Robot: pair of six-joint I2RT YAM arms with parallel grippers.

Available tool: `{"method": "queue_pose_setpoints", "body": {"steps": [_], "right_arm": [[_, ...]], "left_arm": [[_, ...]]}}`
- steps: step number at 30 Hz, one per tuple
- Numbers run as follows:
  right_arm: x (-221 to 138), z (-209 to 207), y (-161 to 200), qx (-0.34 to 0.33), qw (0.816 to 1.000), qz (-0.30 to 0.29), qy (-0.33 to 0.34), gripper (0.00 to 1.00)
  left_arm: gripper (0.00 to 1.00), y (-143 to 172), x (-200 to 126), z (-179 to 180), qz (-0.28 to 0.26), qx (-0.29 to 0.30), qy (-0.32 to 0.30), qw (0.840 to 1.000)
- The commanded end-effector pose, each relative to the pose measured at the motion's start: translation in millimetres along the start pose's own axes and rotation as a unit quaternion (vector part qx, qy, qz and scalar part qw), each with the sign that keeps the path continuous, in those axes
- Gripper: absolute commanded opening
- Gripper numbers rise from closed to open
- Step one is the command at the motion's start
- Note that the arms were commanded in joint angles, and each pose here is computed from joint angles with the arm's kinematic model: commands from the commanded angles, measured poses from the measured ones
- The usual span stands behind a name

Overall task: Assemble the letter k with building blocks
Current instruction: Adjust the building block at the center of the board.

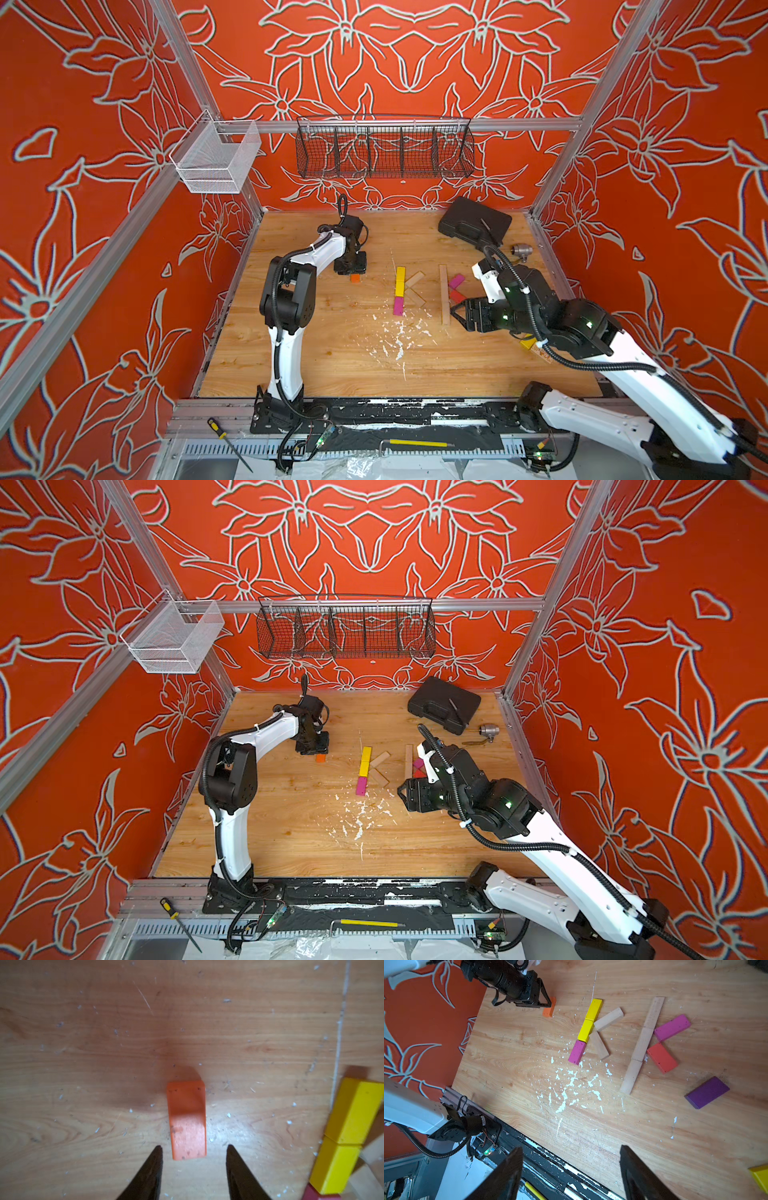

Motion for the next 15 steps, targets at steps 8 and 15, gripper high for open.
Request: {"method": "queue_pose_setpoints", "body": {"steps": [8,15], "right_arm": [[-8,-5,2,0.01,1.0,-0.014,0.011,0.76],[-8,-6,2,0.014,1.0,-0.02,0.01,0.76]], "left_arm": [[0.41,-2,15,5,0.033,0.025,-0.02,0.999],[0.35,-4,20,5,0.037,0.025,-0.018,0.999]]}}
Point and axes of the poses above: each gripper's point midway between its finger pads, its own x axis out along the fingers, its own z axis along the line the jaws close on, y = z × x, the point moved 7 cm from there along -x, back along the fingers, and after that the axes turned 4 degrees about x, right-handed, at the moved point
